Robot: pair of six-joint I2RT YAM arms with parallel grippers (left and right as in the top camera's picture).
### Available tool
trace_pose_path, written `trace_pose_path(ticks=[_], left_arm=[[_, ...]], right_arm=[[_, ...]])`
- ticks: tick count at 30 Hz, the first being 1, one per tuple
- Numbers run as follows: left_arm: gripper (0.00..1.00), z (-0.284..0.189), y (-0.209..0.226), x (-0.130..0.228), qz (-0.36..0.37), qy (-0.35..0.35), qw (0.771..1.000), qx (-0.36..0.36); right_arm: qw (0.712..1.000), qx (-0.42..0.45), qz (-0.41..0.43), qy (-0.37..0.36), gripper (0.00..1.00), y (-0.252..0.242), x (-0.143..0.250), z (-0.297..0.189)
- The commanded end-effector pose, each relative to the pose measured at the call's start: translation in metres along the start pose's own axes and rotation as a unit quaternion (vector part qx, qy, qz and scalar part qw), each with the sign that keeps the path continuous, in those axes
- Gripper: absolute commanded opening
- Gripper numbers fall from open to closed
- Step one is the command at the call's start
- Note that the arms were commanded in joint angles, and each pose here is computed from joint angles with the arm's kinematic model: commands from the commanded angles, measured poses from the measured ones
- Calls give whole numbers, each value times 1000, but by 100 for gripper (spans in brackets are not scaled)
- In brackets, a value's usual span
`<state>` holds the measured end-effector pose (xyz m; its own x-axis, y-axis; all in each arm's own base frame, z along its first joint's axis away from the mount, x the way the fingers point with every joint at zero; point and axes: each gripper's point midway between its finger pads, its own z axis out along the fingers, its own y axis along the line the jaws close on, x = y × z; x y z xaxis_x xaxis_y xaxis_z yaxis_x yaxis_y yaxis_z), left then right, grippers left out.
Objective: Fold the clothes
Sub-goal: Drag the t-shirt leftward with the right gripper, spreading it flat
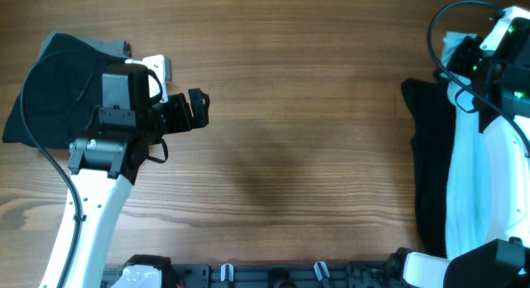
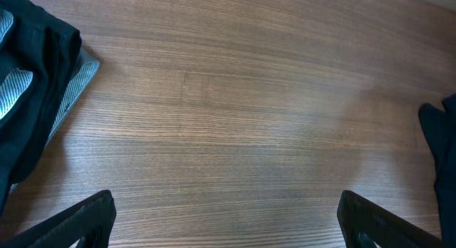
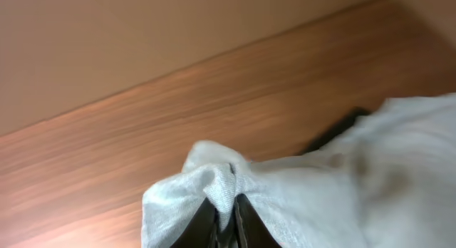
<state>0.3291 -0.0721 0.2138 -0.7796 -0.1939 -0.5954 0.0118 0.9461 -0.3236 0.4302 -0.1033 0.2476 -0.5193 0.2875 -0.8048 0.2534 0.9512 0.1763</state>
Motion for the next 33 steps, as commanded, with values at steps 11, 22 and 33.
trace_pose_path(ticks=[11,22,33], left_arm=[[100,-43,1,-39,1,-86,996,1],[100,-43,-1,-41,32,-90,995,1],[97,76,-66,-18,206,-6,974,94]], right_arm=[[877,-431,-180,114,16,339,128,-128],[876,-338,-278,203,90,376,259,-148],[975,-189,-11,118,88,225,95,-131]])
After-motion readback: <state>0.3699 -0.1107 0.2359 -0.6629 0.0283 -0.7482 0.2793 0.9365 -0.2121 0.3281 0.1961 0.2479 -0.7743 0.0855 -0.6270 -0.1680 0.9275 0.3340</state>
